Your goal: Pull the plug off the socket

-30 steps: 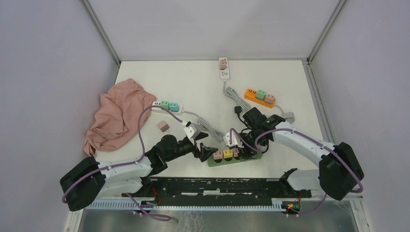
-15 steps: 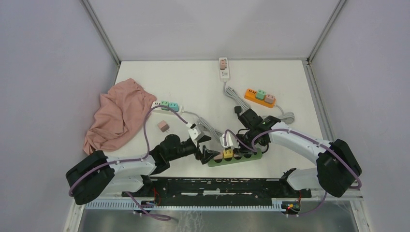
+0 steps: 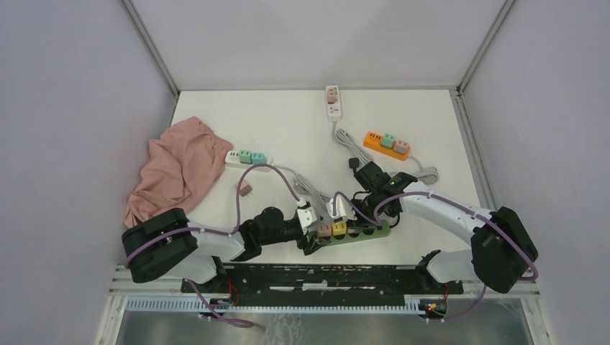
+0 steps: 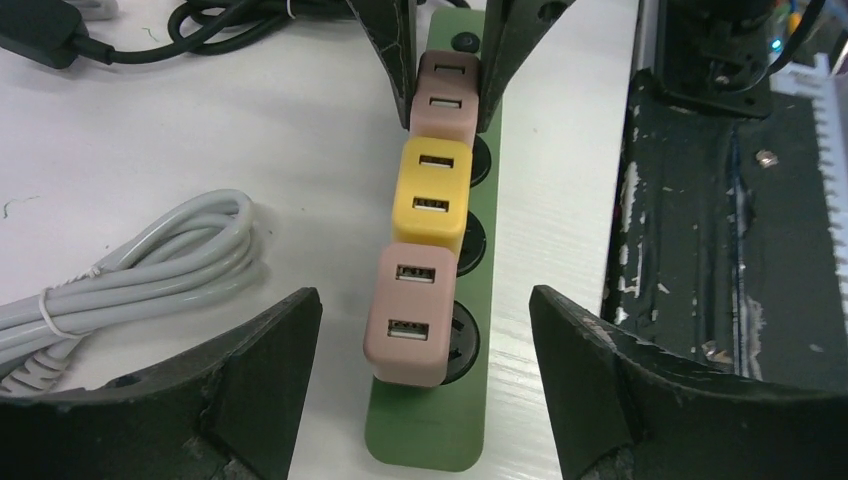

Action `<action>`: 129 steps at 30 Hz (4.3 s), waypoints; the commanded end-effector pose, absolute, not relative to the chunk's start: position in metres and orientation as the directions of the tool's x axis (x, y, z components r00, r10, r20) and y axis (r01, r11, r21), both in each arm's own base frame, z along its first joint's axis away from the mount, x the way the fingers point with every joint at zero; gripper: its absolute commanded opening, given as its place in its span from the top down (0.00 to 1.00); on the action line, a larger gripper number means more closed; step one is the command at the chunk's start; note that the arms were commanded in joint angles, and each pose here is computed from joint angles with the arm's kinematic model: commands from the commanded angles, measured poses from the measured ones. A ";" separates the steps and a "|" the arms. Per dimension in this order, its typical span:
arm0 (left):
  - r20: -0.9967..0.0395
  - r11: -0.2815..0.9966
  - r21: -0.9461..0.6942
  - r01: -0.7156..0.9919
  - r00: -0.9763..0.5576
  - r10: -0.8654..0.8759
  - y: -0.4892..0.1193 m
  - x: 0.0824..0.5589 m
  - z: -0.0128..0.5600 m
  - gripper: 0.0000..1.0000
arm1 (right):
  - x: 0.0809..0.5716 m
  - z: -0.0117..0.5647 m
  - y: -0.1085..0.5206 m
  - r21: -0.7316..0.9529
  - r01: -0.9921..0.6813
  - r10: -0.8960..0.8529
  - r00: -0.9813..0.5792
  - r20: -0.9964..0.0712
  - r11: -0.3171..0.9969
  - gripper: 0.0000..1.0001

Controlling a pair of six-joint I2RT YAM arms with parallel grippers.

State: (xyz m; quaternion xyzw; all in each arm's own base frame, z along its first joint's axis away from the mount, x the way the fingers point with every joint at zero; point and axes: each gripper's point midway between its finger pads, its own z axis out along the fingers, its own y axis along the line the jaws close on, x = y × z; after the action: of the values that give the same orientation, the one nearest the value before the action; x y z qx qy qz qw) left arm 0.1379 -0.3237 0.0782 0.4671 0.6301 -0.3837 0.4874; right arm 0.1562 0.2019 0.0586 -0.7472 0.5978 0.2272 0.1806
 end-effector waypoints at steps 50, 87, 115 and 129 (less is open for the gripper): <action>-0.964 0.216 0.062 0.974 0.002 0.268 -0.352 0.143 0.051 0.97 | 0.177 0.086 0.205 -0.053 -0.990 -0.722 0.134 -0.679 -0.133 1.00; -0.956 0.182 0.040 0.983 -0.015 0.291 -0.361 0.141 0.040 0.97 | 0.193 0.105 0.233 0.014 -0.999 -0.641 -0.039 -0.767 0.044 1.00; -0.949 0.168 0.014 0.986 -0.040 0.312 -0.362 0.139 0.033 0.97 | 0.175 0.111 0.224 0.069 -0.997 -0.623 -0.027 -0.782 -0.042 1.00; -0.946 0.176 0.019 0.984 -0.039 0.322 -0.358 0.140 0.031 0.97 | 0.176 0.109 0.197 0.061 -0.996 -0.640 -0.010 -0.769 -0.057 1.00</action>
State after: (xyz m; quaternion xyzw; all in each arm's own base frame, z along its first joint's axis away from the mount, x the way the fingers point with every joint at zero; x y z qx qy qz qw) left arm 0.1434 -0.3716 0.0660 0.5050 0.5859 -0.3983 0.4930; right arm 0.1625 0.1840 0.0737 -0.6327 0.6757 0.3088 0.2186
